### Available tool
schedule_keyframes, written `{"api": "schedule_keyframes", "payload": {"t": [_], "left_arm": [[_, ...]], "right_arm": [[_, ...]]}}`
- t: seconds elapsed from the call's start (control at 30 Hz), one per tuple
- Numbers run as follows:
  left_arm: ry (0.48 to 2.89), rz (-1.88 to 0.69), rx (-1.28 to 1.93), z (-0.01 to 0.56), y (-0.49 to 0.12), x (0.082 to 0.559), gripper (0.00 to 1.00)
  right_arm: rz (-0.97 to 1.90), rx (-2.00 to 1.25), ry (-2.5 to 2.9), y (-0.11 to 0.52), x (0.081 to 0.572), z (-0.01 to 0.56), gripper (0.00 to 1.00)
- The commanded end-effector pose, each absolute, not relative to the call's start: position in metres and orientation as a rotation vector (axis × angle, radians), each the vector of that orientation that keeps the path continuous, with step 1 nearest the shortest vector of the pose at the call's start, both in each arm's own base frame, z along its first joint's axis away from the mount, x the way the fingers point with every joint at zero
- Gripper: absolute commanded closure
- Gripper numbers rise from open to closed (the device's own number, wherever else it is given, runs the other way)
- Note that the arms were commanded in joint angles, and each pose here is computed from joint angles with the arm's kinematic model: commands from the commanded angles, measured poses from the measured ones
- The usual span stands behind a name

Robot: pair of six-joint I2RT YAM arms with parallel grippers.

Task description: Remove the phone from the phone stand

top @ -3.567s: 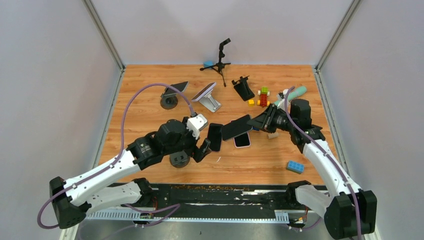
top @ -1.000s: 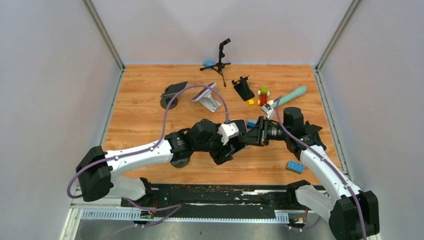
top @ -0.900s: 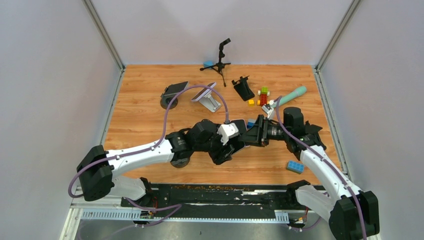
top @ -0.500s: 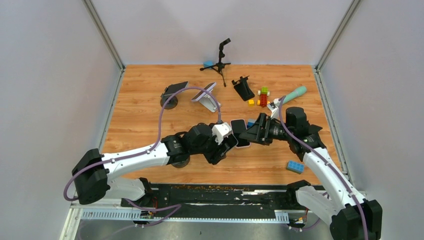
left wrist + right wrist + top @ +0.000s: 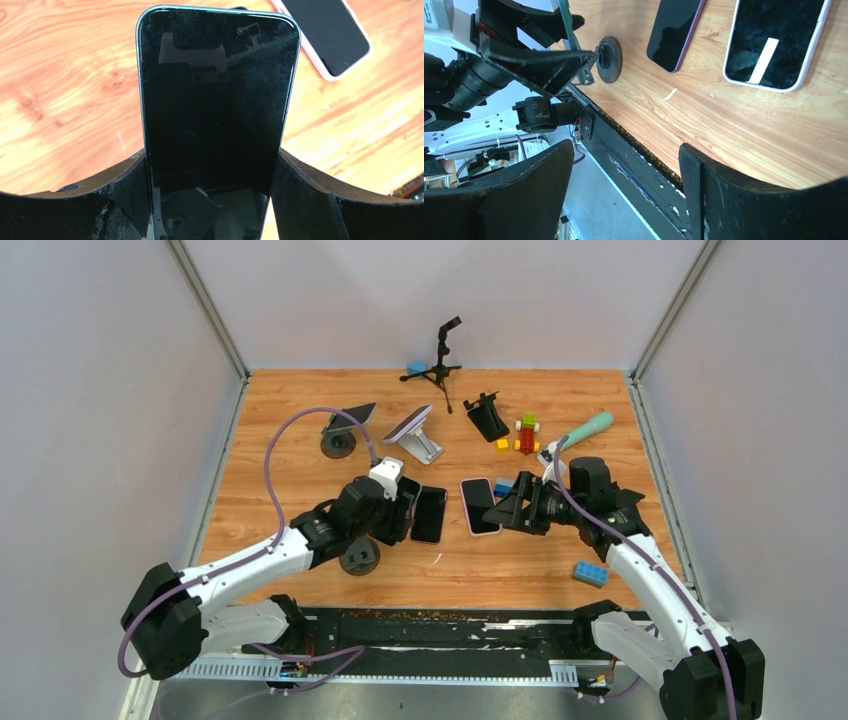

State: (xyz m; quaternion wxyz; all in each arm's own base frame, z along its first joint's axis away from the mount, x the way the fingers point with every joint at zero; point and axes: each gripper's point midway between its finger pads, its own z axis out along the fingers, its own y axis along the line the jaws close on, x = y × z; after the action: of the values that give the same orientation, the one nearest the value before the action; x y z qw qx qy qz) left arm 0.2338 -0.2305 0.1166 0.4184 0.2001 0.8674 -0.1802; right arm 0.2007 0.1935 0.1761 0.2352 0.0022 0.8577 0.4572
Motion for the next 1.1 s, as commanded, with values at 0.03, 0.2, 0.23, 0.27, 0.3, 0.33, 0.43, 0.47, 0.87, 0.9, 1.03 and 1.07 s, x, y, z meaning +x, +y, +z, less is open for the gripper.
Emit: {"api": "schedule_keyframes", "payload": {"t": [0.03, 0.2, 0.23, 0.27, 0.3, 0.33, 0.43, 0.47, 0.87, 0.9, 1.03, 1.07], "left_arm": [[2.111, -0.463, 0.238, 0.139, -0.212, 0.260, 1.00], [2.117, -0.464, 0.135, 0.133, -0.201, 0.273, 1.00], [2.121, -0.454, 0.118, 0.131, -0.198, 0.276, 1.00], [2.116, -0.442, 0.093, 0.131, -0.196, 0.279, 1.00], [2.117, -0.431, 0.080, 0.130, -0.194, 0.281, 1.00], [2.111, -0.416, 0.064, 0.130, -0.191, 0.284, 1.00], [2.123, -0.360, 0.034, 0.126, -0.184, 0.292, 1.00], [2.132, -0.345, 0.030, 0.124, -0.184, 0.295, 1.00], [2.215, -0.435, 0.078, 0.113, -0.218, 0.319, 1.00], [2.218, -0.441, 0.072, 0.114, -0.219, 0.319, 1.00], [2.195, -0.425, 0.029, 0.123, -0.208, 0.314, 1.00], [2.195, -0.413, 0.013, 0.124, -0.204, 0.312, 1.00]], "right_arm": [[1.204, -0.025, 2.317, 0.192, 0.208, 0.187, 0.23], [1.184, -0.007, 2.328, 0.189, 0.209, 0.182, 0.23], [1.182, -0.002, 2.333, 0.189, 0.209, 0.181, 0.23], [1.179, 0.000, 2.335, 0.189, 0.209, 0.181, 0.23], [1.176, 0.001, 2.338, 0.189, 0.209, 0.180, 0.23], [1.172, 0.001, 2.341, 0.189, 0.210, 0.180, 0.23], [1.156, 0.016, 2.350, 0.187, 0.211, 0.177, 0.23], [1.151, 0.020, 2.353, 0.187, 0.212, 0.176, 0.23], [1.135, 0.036, 2.385, 0.184, 0.208, 0.164, 0.23], [1.130, 0.035, 2.386, 0.184, 0.208, 0.164, 0.23], [1.117, 0.037, 2.394, 0.181, 0.205, 0.160, 0.23], [1.111, 0.040, 2.396, 0.180, 0.204, 0.158, 0.23]]}}
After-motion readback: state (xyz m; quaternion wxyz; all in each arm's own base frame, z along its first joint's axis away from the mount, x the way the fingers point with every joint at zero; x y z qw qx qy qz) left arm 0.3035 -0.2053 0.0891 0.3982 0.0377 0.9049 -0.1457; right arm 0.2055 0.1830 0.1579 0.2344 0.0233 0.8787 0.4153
